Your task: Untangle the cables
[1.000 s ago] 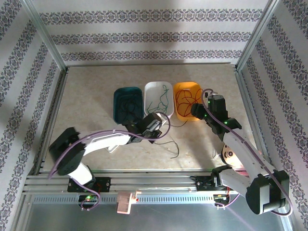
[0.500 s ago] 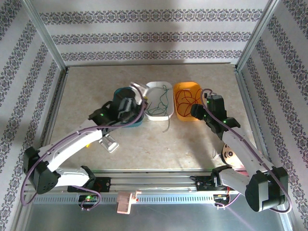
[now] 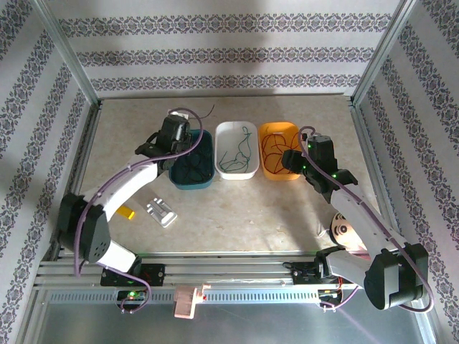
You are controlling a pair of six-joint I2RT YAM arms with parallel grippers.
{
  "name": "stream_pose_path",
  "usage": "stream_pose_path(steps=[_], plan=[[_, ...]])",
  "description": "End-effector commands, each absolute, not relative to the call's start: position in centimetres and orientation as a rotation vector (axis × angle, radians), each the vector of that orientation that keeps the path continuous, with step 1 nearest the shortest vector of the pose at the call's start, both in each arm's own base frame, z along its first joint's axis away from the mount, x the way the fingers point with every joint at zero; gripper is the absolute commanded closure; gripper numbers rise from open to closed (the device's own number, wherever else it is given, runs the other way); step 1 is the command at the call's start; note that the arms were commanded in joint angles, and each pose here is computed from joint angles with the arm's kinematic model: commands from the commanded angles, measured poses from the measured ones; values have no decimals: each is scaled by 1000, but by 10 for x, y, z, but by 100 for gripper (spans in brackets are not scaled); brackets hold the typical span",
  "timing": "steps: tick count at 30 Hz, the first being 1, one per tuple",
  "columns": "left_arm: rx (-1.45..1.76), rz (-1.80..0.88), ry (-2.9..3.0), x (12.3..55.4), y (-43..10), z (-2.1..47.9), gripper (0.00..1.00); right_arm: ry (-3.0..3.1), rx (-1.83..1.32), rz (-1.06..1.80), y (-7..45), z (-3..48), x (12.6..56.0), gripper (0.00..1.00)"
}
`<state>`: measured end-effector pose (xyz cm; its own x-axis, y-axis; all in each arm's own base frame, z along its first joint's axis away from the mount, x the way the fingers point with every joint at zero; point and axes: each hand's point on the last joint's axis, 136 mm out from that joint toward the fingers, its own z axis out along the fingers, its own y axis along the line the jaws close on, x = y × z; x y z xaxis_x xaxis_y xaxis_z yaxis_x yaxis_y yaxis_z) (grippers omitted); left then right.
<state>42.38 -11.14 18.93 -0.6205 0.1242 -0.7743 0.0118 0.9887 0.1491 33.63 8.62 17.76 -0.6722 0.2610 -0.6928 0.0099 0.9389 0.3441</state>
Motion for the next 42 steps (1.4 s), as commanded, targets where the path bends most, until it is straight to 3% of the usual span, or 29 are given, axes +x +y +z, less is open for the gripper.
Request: stream_pose_path(steps=[1, 6, 7, 8, 10, 13, 15, 19, 25, 28, 29, 35, 42], plan=[[-57, 198, 2306, 414, -96, 174, 100, 2284, 168, 406, 85, 183, 333, 48], [-131, 171, 2383, 393, -90, 145, 100, 2298, 162, 407, 85, 177, 329, 47], [-126, 150, 2400, 389, -93, 141, 94, 2300, 165, 407, 85, 176, 329, 47], [-118, 136, 2412, 388, -95, 138, 81, 2301, 172, 406, 84, 175, 329, 47], [-125, 118, 2412, 386, -96, 143, 36, 2300, 177, 404, 84, 175, 330, 47], [-123, 86, 2366, 386, -97, 164, 9, 2290, 188, 386, 81, 177, 331, 47], [-129, 84, 2326, 386, -95, 179, 2, 2278, 201, 351, 76, 179, 332, 47], [-160, 130, 2233, 382, -81, 202, 1, 2225, 255, 224, 54, 179, 332, 44], [-242, 432, 2145, 362, -31, 203, 1, 2086, 352, -98, 2, 181, 333, 28], [-310, 592, 2094, 349, 3, 199, 1, 2016, 383, -313, -26, 174, 334, 13], [-338, 624, 2080, 346, 14, 197, 1, 2002, 373, -372, -32, 167, 334, 2], [-422, 786, 2119, 335, 61, 151, 1, 1973, 442, -536, -53, 125, 339, 2], [-422, 788, 2086, 348, 72, 104, 1, 1829, 412, -540, -51, 136, 371, 2]])
